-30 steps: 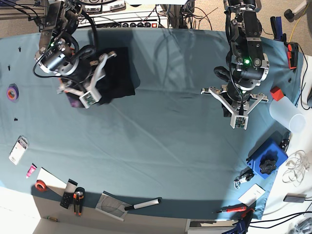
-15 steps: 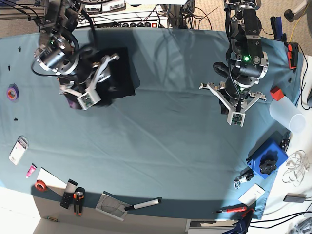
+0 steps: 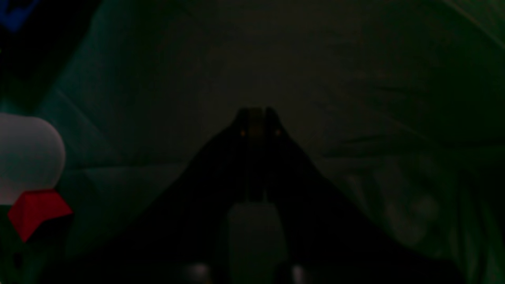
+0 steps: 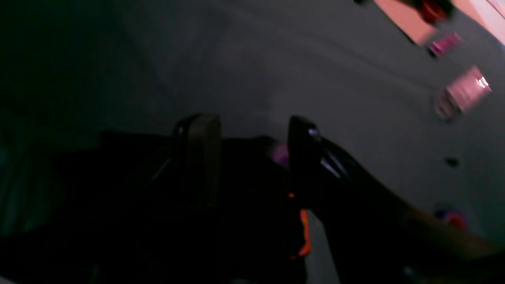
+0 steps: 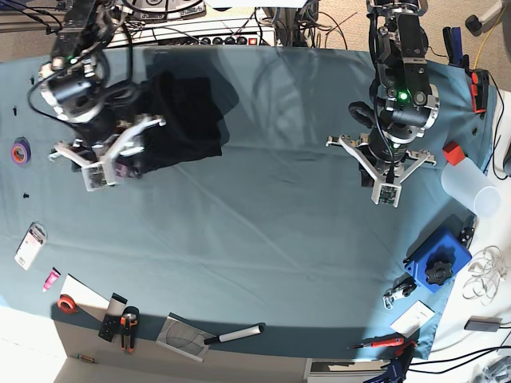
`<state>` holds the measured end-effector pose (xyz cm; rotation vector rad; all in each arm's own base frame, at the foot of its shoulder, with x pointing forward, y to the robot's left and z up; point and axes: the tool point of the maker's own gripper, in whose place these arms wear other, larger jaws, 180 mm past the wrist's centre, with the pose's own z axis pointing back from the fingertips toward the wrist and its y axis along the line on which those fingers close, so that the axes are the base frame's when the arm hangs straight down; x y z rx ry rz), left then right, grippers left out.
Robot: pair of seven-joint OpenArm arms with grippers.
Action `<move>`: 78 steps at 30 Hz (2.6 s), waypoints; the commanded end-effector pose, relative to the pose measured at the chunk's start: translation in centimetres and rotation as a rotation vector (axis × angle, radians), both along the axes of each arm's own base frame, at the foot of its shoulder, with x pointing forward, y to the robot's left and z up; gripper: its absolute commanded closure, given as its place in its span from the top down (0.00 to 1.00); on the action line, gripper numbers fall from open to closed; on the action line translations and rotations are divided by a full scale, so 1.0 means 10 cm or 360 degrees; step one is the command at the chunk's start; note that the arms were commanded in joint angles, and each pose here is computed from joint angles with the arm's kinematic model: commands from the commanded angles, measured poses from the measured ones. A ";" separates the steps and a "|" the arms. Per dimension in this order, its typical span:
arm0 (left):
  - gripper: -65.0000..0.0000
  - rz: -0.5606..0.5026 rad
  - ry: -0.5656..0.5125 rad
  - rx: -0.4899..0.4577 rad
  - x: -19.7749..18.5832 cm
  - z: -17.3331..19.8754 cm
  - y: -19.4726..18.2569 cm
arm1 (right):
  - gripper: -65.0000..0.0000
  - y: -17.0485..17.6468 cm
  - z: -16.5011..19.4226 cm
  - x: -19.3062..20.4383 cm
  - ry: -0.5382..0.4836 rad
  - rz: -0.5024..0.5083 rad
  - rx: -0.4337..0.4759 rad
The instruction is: Layout the t-shirt on the table in an organized manner, then fold the t-shirt properly
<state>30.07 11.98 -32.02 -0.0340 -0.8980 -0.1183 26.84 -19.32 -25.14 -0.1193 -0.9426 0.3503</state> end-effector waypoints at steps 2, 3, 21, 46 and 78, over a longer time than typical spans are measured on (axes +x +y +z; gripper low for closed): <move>0.00 0.0000 -0.0081 -0.0010 0.07 0.12 -0.01 | 0.42 0.03 -0.11 0.00 0.0063 0.0022 0.0046; 0.00 -0.0001 -0.0081 -0.0010 0.07 0.12 -0.01 | 0.42 0.06 -0.23 -0.02 0.0134 0.0037 0.0091; 0.00 -0.0021 -0.0084 -0.0081 0.07 0.13 -0.08 | 0.42 1.12 -0.87 -0.44 0.0616 0.0602 0.0330; 0.00 -0.1017 -0.0246 -0.0485 -0.28 0.35 -1.59 | 0.00 -0.26 -1.41 -0.31 0.0623 -0.0096 0.0814; 0.00 -0.0252 -0.0095 -0.0337 -0.19 -0.02 0.03 | 0.00 0.16 -0.52 0.04 0.0234 0.0194 0.0550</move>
